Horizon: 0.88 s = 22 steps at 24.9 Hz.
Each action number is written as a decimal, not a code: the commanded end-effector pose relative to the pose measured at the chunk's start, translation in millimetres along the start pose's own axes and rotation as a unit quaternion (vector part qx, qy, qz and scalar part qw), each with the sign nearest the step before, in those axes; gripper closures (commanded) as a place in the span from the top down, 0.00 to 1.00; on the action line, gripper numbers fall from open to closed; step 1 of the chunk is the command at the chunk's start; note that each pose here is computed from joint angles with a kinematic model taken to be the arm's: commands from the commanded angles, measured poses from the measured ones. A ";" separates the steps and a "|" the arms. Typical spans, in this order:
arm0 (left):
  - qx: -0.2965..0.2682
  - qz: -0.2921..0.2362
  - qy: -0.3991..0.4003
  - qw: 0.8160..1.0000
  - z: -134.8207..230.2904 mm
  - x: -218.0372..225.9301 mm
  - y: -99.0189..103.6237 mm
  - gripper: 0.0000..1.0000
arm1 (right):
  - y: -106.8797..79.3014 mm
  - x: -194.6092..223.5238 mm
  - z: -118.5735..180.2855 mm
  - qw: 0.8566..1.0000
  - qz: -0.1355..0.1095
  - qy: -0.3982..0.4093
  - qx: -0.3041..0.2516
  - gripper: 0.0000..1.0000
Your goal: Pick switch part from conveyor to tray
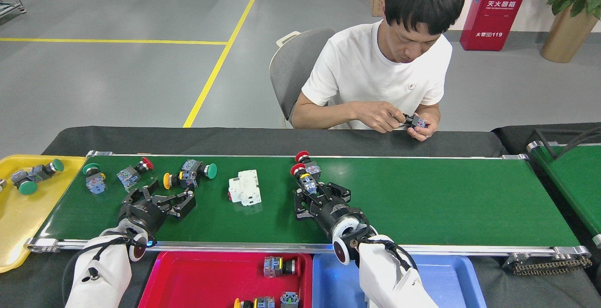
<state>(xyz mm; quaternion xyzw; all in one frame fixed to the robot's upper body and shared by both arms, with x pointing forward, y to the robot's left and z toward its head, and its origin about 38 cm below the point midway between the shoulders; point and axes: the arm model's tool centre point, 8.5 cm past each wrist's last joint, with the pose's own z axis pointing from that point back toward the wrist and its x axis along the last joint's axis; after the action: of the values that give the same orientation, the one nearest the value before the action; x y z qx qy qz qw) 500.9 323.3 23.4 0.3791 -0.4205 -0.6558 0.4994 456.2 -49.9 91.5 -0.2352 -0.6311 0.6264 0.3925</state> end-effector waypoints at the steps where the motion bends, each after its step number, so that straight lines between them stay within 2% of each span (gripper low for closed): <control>1: 0.023 -0.003 0.011 1.000 -3.8 -6.8 21.3 1.00 | -16.1 1.9 25.2 0.997 0.007 -0.071 -0.026 0.08; 4: 0.025 -0.001 0.015 1.000 -5.2 -5.9 24.1 1.00 | -1.7 21.8 66.4 0.987 -0.003 -0.158 -0.033 0.10; 6: 0.026 -0.001 0.032 0.999 -5.3 -8.7 24.1 0.99 | 13.4 36.2 82.1 0.980 -0.012 -0.198 -0.027 0.13; 7: 0.027 -0.001 0.044 0.999 -5.1 -11.3 24.3 0.93 | 19.2 41.3 85.1 0.978 -0.015 -0.208 -0.022 0.15; 8: 0.027 0.000 0.051 0.998 -5.0 -12.8 24.4 0.72 | 24.5 47.8 85.4 0.977 -0.017 -0.214 -0.015 0.21; 9: 0.029 0.003 0.052 0.998 -5.0 -13.0 25.1 0.41 | 28.9 59.6 81.5 0.976 -0.024 -0.218 -0.006 0.49; 10: 0.031 0.006 0.053 0.998 -4.5 -14.5 25.9 0.20 | 31.8 71.2 76.3 0.976 -0.037 -0.215 0.002 0.97; 11: 0.032 0.011 0.055 0.998 -3.5 -17.1 26.3 0.11 | 35.1 82.1 73.7 0.975 -0.050 -0.218 0.008 0.99; 14: 0.051 0.032 0.051 0.997 -0.3 -21.4 33.1 0.06 | 34.9 87.3 72.6 0.973 -0.057 -0.226 0.010 0.99; 16: 0.091 0.035 0.012 0.995 4.5 -13.7 53.0 0.06 | 35.0 86.6 73.2 0.973 -0.057 -0.225 0.010 0.99; 17: 0.105 0.028 -0.013 0.994 14.3 -10.1 52.3 0.07 | 35.1 84.7 73.3 0.974 -0.058 -0.220 0.010 0.99; 19: 0.130 0.013 -0.048 0.990 43.3 -4.0 41.6 0.08 | 31.8 73.5 74.7 0.977 -0.060 -0.205 0.004 0.99; 22: 0.156 0.000 -0.118 0.981 105.5 27.1 19.1 0.20 | 8.9 38.0 79.8 0.986 -0.064 -0.148 -0.034 0.98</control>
<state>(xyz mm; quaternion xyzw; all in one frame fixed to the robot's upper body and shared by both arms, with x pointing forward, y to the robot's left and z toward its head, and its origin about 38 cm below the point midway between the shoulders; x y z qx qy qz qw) 409.9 318.7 55.3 0.3796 -0.5487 -0.6152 0.4200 360.2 -57.9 84.3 -0.0908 -0.7087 0.6210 0.3222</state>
